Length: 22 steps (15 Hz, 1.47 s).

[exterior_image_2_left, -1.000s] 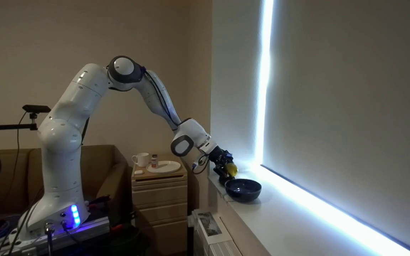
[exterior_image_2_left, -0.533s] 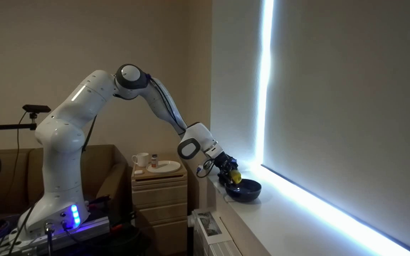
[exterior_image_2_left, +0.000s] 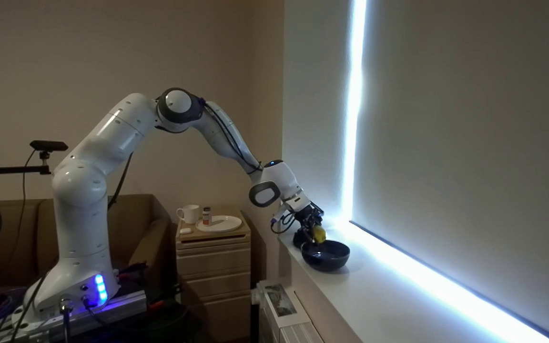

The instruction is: Take the yellow object and place it in the black bowl on the window sill

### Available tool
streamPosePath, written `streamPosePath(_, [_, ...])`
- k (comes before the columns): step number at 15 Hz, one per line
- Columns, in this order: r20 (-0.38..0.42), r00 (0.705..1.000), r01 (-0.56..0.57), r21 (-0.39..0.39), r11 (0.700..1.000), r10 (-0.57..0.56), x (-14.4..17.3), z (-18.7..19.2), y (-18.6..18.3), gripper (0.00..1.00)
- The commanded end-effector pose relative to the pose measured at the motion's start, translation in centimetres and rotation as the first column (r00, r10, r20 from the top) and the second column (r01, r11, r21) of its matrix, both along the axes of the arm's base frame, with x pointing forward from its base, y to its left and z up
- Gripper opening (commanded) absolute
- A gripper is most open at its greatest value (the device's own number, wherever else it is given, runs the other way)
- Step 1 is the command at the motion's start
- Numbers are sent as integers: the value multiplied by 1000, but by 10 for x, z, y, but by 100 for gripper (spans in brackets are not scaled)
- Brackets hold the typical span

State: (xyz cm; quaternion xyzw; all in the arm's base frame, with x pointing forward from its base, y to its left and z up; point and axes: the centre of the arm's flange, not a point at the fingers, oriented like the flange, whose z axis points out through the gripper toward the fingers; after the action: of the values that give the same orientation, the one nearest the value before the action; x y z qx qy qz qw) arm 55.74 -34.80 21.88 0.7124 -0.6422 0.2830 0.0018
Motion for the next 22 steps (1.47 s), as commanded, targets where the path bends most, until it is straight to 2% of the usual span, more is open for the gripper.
streamPosePath(1, [-27,1000,14,98,995,-11,31,-1,-37,45])
streamPosePath(5, [-139,990,25,200,979,3,52,-20,-50,45])
streamPosePath(7, [-166,986,32,224,974,5,60,-29,-48,45])
streamPosePath(11, [-222,975,63,240,969,-8,74,-46,-47,45])
streamPosePath(15, [-313,948,132,245,960,-50,83,-66,-49,45])
streamPosePath(18, [-352,931,183,231,956,-93,91,-65,-51,45])
streamPosePath(19, [-367,924,203,227,952,-110,92,-65,-51,50])
streamPosePath(20, [-383,916,221,225,949,-123,94,-64,-50,92])
streamPosePath(22, [-391,910,239,216,947,-140,95,-62,-49,98])
